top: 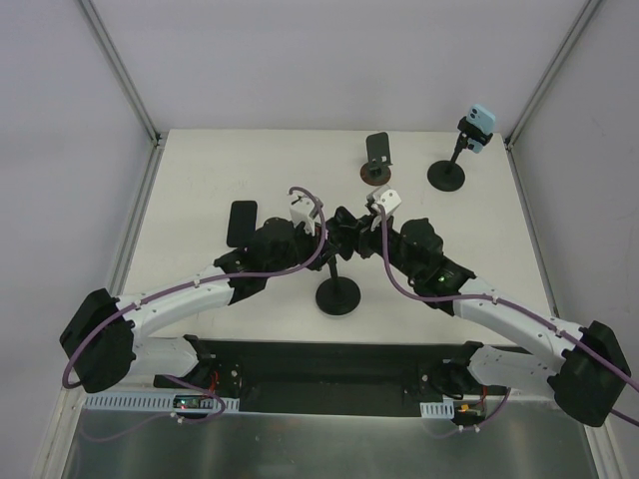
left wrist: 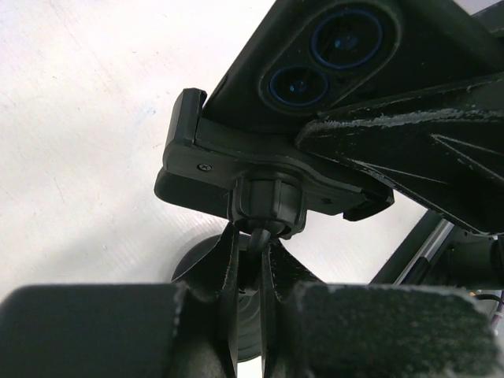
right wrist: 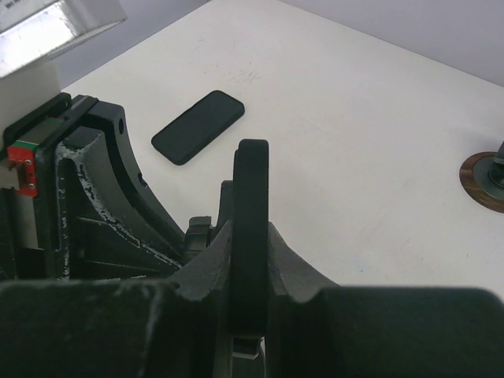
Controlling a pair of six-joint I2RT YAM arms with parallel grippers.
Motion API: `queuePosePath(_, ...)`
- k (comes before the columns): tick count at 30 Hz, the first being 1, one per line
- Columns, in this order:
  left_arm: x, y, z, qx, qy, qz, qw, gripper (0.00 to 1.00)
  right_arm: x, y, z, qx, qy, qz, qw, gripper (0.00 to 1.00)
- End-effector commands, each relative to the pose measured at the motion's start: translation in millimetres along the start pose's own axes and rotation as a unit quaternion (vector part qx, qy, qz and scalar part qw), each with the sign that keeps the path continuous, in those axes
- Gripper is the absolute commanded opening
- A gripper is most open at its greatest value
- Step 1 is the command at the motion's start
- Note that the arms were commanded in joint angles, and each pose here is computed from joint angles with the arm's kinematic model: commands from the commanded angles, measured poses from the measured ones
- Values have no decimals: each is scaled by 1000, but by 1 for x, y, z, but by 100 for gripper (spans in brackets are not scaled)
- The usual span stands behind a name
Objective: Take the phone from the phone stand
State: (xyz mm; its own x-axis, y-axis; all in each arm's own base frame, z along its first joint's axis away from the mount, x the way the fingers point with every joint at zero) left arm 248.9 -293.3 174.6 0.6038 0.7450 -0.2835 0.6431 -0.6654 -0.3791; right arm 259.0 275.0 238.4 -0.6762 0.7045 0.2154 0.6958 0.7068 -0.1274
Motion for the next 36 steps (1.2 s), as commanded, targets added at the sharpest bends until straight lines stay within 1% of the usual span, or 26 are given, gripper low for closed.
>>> queuePosePath(1, 97, -15, 3, -21, -51, -207, 977, 0, -15, -14, -4, 7, -9, 46, 999, 1)
queuePosePath(2, 94, -15, 1, -28, -50, -200, 978, 0, -21, -15, -6, 2, -1, 68, 998, 1)
queuePosePath(4, 91, -15, 7, -24, -48, -193, 980, 0, -32, -19, -8, -4, 7, 100, 995, 1)
queuePosePath(10, 91, -18, 22, -21, -49, -185, 981, 0, -58, -32, -12, -25, 47, 169, 984, 1)
queuePosePath(18, 82, -21, 36, -16, -46, -159, 986, 0, -72, -41, -14, -37, 69, 207, 975, 1)
queuePosePath(24, 79, -26, 35, -25, -41, -153, 987, 0, -84, -48, -15, -47, 85, 241, 966, 1)
queuePosePath(27, 78, -28, 34, -30, -34, -147, 988, 0, -81, -48, -17, -46, 81, 228, 969, 1)
queuePosePath(29, 75, -28, 33, -32, -17, -133, 990, 0, -69, -43, -19, -43, 72, 190, 978, 1)
queuePosePath(32, 53, -25, 21, -45, 22, -78, 996, 0, -56, -36, -22, -42, 68, 149, 986, 1)
queuePosePath(33, 46, -24, 15, -55, 34, -65, 996, 2, -53, -35, -22, -41, 67, 143, 987, 1)
queuePosePath(34, 38, -23, 12, -58, 59, -47, 995, 15, -50, -34, -22, -39, 66, 135, 988, 1)
queuePosePath(36, 17, -21, 6, -64, 86, -19, 994, 31, -46, -32, -23, -40, 63, 123, 990, 1)
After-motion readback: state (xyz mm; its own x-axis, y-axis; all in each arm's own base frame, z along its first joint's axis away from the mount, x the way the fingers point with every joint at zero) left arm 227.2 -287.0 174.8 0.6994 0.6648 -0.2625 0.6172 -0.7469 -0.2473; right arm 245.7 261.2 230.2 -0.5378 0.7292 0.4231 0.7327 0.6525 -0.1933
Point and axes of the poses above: each gripper's point midway between its finger pads, its own y axis out along the fingers, its own x axis along the line the jaws close on, z = x × y, the point moved 1 cm from there along -y, back along the fingers, and after that the axes turned 8 degrees about y, right-handed, at the moved point
